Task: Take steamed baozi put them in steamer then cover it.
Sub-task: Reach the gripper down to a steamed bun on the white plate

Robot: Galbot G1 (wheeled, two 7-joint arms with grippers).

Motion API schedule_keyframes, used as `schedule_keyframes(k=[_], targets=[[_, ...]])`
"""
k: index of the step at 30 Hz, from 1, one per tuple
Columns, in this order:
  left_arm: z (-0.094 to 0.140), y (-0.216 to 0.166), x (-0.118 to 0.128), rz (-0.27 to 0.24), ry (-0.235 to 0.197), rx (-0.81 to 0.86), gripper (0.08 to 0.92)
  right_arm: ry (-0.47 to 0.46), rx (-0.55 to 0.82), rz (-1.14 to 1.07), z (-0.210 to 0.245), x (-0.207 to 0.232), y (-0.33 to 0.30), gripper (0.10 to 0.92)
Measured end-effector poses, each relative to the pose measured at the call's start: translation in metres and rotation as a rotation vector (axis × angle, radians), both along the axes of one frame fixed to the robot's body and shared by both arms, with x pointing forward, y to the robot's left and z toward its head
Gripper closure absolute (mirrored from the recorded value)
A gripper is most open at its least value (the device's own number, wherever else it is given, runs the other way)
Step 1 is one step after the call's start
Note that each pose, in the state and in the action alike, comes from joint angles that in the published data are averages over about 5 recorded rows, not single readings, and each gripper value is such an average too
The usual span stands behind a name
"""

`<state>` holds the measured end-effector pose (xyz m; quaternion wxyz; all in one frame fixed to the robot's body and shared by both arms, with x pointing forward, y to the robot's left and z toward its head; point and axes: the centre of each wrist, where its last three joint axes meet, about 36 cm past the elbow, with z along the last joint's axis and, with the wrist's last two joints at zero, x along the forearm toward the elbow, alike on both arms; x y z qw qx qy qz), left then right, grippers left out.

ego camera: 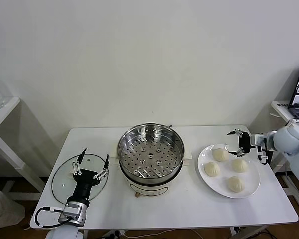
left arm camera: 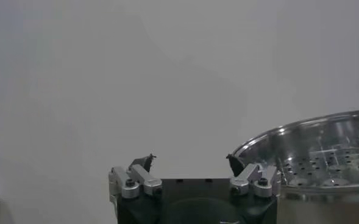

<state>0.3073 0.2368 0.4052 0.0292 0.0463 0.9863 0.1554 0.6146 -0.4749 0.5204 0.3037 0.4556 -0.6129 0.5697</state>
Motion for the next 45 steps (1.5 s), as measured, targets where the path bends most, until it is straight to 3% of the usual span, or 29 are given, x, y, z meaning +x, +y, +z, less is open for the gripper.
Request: schedule_keyframes(k=[12,36,42,45], targets=[[-0.005,-0.002,0.001,0.003,0.010,-0.008,0.177,0.145,-0.098,0.000,-0.026,0.045,0.018,0.200],[-0.009,-0.002,-0.003,0.001,0.014,0.006,0.177,0.173,-0.135,-0.008,-0.054,0.077,0.048,0.205],[-0.009,-0.002,-0.003,0.002,0.013,0.007,0.177,0.175,-0.140,0.000,-0.056,0.078,0.052,0.317],[-0.009,-0.002,-0.002,0.003,0.013,0.007,0.177,0.177,-0.143,0.003,-0.057,0.078,0.053,0.333]])
